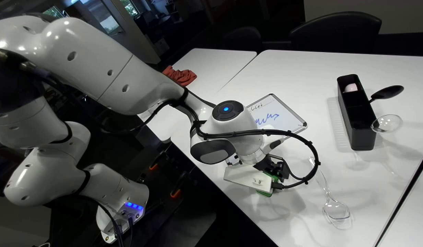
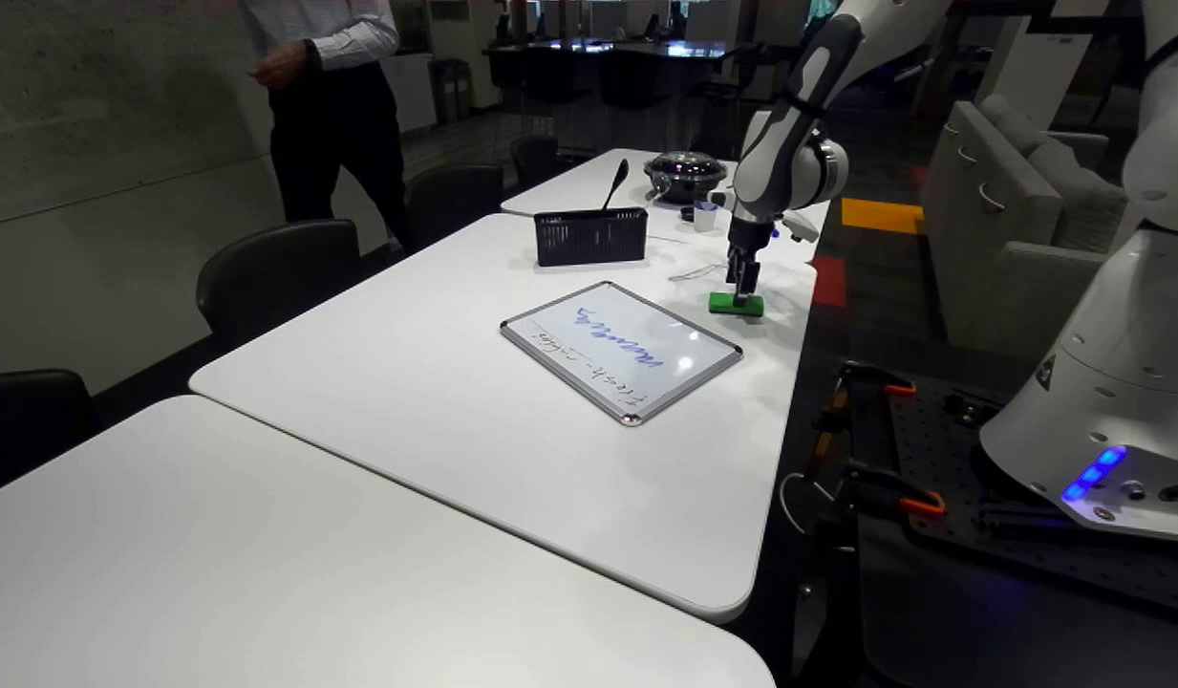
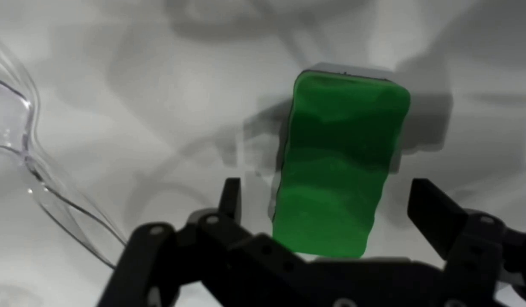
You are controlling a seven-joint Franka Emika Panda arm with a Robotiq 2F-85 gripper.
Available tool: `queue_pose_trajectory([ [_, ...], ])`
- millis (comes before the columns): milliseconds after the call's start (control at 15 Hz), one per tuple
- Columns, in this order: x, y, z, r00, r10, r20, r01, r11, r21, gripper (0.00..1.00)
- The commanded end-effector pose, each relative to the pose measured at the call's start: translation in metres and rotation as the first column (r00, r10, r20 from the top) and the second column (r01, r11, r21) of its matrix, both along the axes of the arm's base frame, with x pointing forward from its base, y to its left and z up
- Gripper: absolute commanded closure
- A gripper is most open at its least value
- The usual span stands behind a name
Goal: Use the duster to clean the whiteboard
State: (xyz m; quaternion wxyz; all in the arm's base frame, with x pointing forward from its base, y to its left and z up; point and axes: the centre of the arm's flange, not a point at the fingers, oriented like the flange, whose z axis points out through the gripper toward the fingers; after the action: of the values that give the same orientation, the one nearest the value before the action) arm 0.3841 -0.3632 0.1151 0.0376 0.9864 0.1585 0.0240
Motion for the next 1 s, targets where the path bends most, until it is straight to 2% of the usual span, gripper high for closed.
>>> queue_pose_trajectory([
  [0,0.001,0.000,-0.007,1.000,-0.012,0.025,0.012,1.000,-0.004,0.00],
  [133,0.000,0.001,-0.011,1.000,-0.014,0.022,0.014,1.000,-0.003,0.00],
  [200,0.000,0.001,-0.012,1.000,-0.016,0.022,0.016,1.000,-0.002,0.25],
  [267,0.000,0.001,-0.013,1.000,-0.016,0.022,0.016,1.000,-0.002,0.26],
  [600,0.002,0.001,-0.013,1.000,-0.015,0.023,0.015,1.000,-0.005,0.66],
  [800,0.003,0.013,0.012,0.999,0.005,0.038,-0.005,1.000,-0.010,0.67],
  [933,0.012,0.028,0.047,0.996,0.055,0.076,-0.053,0.998,-0.029,0.67],
])
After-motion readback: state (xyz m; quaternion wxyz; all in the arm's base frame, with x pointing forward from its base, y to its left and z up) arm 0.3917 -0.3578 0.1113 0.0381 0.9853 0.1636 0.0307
